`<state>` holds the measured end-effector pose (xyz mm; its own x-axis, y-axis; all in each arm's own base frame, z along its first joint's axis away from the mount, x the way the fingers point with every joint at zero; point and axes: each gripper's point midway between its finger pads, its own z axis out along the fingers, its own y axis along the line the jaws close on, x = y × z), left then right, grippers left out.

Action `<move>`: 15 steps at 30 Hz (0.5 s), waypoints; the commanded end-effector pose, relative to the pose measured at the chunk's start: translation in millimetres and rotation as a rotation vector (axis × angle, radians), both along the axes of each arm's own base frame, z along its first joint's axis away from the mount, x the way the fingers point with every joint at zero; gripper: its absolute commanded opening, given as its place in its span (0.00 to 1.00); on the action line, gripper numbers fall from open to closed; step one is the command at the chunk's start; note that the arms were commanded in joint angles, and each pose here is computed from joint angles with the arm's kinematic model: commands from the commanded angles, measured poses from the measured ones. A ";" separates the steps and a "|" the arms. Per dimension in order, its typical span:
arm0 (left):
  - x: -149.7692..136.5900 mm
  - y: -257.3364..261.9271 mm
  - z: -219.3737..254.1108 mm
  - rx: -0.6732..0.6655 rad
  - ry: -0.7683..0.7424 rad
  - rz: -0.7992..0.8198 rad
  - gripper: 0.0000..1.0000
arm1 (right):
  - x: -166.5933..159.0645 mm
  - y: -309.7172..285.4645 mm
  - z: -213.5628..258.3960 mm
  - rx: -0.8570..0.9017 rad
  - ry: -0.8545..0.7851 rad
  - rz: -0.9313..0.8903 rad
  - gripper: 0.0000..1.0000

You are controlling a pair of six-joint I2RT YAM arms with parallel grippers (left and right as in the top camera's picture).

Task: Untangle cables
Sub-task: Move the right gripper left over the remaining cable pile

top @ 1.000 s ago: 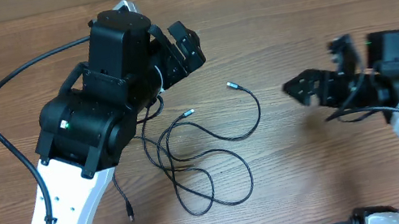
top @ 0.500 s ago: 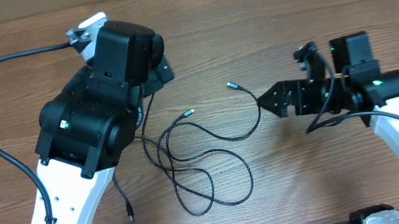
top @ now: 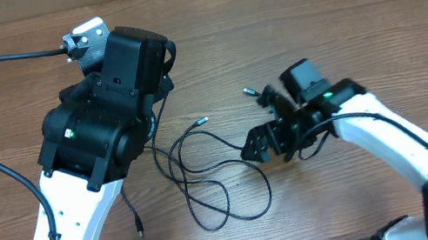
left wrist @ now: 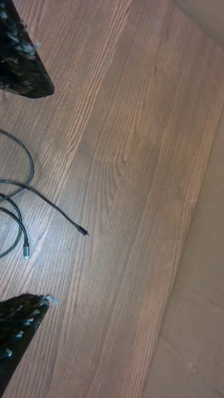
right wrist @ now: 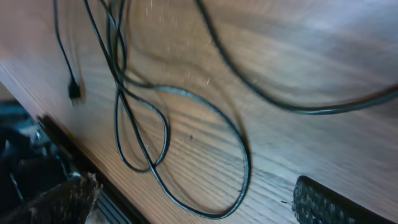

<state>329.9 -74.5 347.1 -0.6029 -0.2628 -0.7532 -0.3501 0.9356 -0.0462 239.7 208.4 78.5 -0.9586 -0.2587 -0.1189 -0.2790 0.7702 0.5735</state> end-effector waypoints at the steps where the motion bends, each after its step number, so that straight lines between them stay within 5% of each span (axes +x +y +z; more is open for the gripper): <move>1: 2.0 2.7 2.9 0.016 -0.005 0.005 1.00 | -14.3 10.0 -11.8 -0.033 0.023 0.056 1.00; 15: 2.1 2.7 2.9 0.015 -0.005 0.005 0.99 | -37.7 21.3 -44.2 -0.165 0.030 0.159 1.00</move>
<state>329.9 -74.5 347.1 -0.6029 -0.2628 -0.7532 -0.3501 0.9356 -0.0462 211.7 231.6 47.4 -0.9113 -0.4056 -0.0711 -0.3882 0.7886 0.4769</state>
